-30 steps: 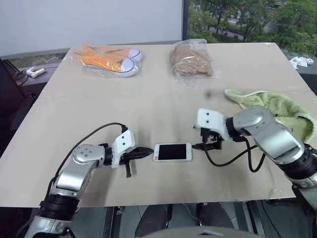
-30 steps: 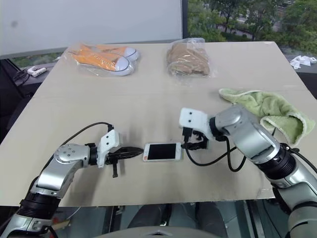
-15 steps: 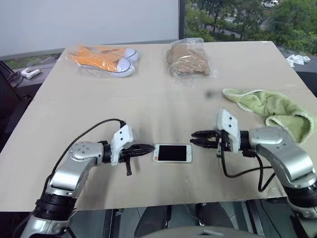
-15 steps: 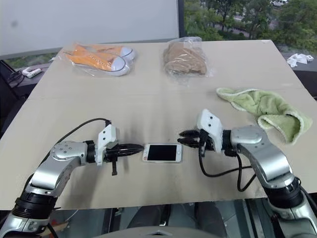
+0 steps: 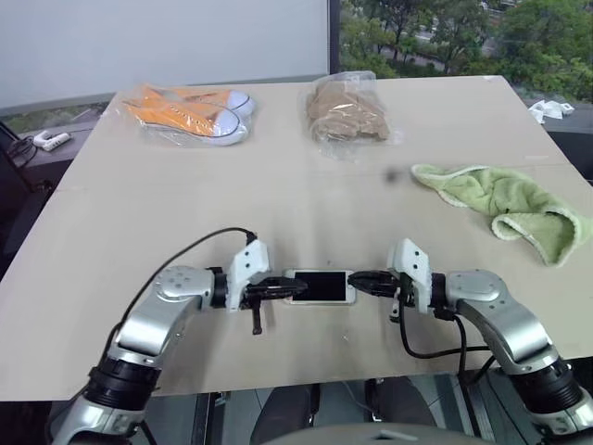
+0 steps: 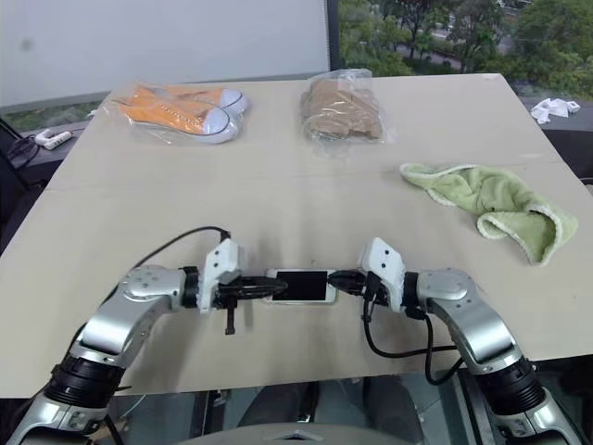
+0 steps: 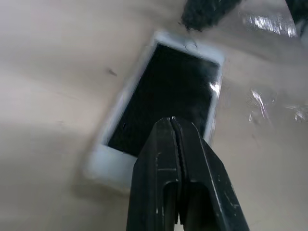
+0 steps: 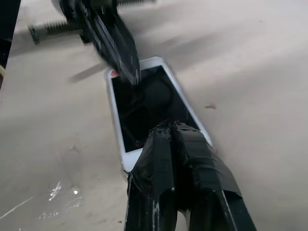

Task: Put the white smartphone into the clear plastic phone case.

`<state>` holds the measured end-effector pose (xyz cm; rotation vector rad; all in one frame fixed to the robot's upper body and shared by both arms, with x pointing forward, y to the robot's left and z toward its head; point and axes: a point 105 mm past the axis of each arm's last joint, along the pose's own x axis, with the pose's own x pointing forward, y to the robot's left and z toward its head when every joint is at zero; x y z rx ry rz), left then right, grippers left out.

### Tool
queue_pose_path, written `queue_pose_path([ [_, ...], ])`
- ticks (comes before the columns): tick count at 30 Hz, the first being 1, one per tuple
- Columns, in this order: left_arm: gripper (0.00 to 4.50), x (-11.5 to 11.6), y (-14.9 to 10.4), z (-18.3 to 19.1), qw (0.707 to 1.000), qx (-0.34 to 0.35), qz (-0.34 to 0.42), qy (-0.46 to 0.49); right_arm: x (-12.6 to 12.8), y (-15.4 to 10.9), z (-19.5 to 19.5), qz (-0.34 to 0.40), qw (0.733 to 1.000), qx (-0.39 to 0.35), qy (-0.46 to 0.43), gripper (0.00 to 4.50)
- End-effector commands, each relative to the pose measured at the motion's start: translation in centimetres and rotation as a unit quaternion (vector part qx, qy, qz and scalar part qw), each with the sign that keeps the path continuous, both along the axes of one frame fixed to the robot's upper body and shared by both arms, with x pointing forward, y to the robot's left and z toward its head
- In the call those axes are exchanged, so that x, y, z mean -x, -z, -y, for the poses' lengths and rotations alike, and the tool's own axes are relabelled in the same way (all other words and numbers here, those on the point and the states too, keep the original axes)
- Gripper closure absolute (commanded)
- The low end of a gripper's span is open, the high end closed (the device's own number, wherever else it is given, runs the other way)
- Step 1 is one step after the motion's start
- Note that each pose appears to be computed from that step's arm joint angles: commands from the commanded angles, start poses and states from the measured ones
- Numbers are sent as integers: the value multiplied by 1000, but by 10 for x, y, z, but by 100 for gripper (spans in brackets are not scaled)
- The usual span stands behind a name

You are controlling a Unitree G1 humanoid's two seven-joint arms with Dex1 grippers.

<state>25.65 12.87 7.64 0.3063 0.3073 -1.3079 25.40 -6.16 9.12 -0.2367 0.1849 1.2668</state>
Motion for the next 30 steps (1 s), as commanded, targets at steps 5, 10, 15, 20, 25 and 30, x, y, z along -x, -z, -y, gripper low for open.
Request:
queue_pose_path([
  [5,450,-4,14,-4,1000,-30,6,1,-1,10,0,11,1000,17,-5,444],
  [10,450,-4,15,-5,1000,-29,8,0,1,26,7,-14,999,37,-6,444],
  [15,450,-2,15,-5,1000,-30,7,0,12,45,14,-31,995,89,-37,444],
  [20,450,0,14,-5,1000,-30,8,0,9,54,16,-58,991,115,-24,444],
  [25,450,1,12,-4,1000,-29,9,-2,8,64,16,-65,986,148,-27,444],
  [30,450,1,11,-5,1000,-29,8,-5,10,77,21,-78,978,192,-25,444],
])
